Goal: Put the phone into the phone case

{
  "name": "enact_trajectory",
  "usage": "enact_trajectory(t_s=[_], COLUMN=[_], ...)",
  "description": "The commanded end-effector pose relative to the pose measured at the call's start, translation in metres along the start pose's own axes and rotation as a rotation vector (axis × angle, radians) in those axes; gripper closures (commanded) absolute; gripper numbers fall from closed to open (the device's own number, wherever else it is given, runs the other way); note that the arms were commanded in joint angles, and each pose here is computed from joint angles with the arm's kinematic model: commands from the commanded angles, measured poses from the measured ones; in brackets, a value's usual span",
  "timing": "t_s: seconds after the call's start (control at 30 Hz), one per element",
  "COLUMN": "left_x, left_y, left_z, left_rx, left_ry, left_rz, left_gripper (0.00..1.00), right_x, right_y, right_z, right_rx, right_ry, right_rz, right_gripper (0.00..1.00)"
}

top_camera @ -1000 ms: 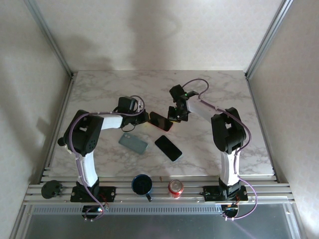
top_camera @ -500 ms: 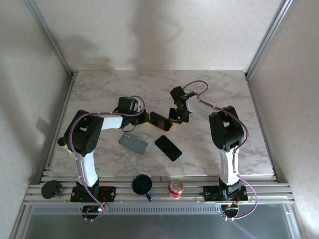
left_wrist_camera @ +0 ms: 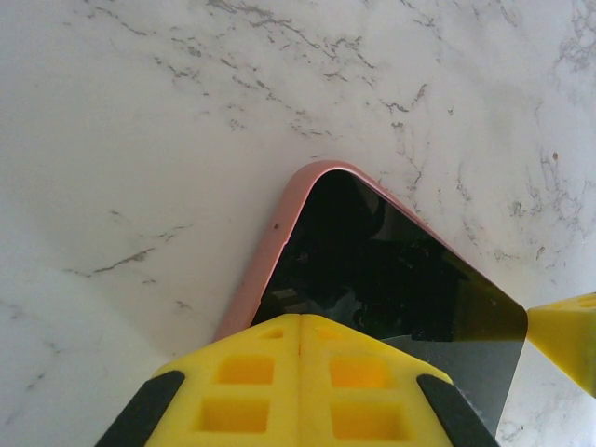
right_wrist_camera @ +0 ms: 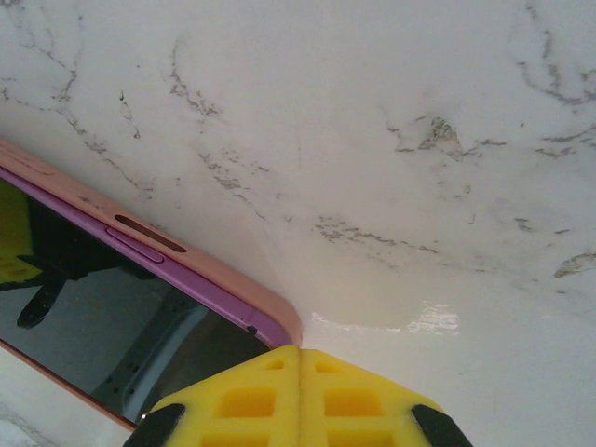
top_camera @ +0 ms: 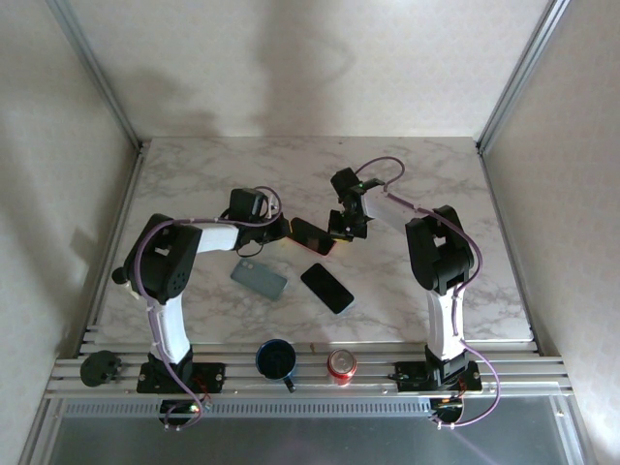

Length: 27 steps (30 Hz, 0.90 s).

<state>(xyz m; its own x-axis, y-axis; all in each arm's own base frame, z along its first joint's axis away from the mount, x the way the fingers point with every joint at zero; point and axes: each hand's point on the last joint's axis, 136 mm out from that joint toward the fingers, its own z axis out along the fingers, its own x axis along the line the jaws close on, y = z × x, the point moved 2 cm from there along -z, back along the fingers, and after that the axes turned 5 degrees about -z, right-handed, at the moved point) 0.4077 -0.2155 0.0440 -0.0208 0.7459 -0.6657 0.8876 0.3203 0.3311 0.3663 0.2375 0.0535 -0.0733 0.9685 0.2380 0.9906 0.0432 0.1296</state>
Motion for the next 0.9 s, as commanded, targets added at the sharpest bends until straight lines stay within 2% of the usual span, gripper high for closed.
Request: enact_trajectory(t_s=[0.0, 0.87], left_x=[0.0060, 0.0040], left_y=[-0.0106, -0.0105], left_z=[0.0019, 0.0016], left_rx=[0.018, 0.017], left_ry=[0.023, 0.017], left_rz=[-0.017, -0.014], left_gripper=[0.97, 0.97], right_x=[0.0037, 0.0072], right_y=[0.0057, 0.0095], right_z=[-0.0074, -0.0148], right_rx=[-0.014, -0.031], right_ry=[0.013, 0.026], right_rz=[-0.004, -0.004], right_gripper=[1.00, 1.00])
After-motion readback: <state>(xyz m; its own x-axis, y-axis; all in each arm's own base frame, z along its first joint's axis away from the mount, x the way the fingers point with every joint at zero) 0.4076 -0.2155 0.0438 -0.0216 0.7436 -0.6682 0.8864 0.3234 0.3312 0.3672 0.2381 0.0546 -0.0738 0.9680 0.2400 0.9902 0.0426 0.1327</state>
